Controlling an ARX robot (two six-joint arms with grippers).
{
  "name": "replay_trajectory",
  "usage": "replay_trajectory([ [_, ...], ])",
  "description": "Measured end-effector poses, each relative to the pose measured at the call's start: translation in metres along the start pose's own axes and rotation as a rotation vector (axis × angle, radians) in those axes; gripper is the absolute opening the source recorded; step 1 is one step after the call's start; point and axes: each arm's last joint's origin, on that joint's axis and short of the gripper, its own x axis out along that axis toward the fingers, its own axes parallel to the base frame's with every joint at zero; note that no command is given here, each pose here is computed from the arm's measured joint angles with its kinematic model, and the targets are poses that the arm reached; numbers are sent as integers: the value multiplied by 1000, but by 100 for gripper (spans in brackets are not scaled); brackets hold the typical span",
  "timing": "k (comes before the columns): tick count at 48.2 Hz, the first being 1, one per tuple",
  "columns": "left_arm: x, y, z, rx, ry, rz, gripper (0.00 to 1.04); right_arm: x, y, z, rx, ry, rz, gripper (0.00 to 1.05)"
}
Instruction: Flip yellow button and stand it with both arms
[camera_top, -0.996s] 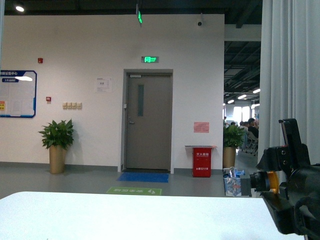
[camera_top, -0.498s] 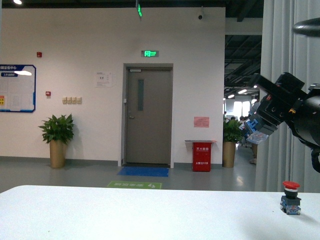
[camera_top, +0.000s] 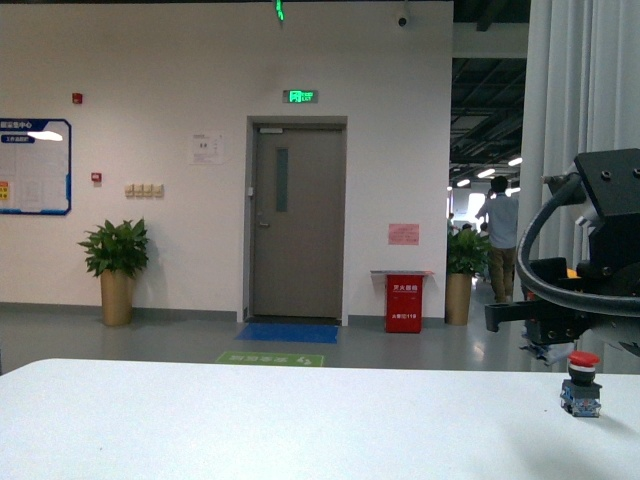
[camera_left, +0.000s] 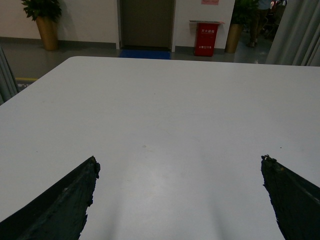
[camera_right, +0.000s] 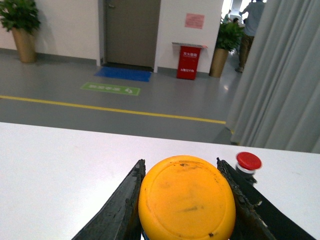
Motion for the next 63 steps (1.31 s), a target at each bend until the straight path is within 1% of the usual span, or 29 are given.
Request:
replay_trajectory([
  [9,0,0,0,0,0,0,98,19,-32,1,2,100,-87,36],
  [15,0,0,0,0,0,0,98,25,-44,2,4,139,-117,36],
  [23,0,0,0,0,0,0,98,29,-49,1,-6,157,-132,36],
  [40,0,0,0,0,0,0,98,41,-57,-17,-17,234,-163,36],
  [53,0,0,0,0,0,0,98,49,-79,-38,-39,303,-224,36],
  [63,0,0,0,0,0,0,98,50,-90,-45,-49,326,-254,36],
])
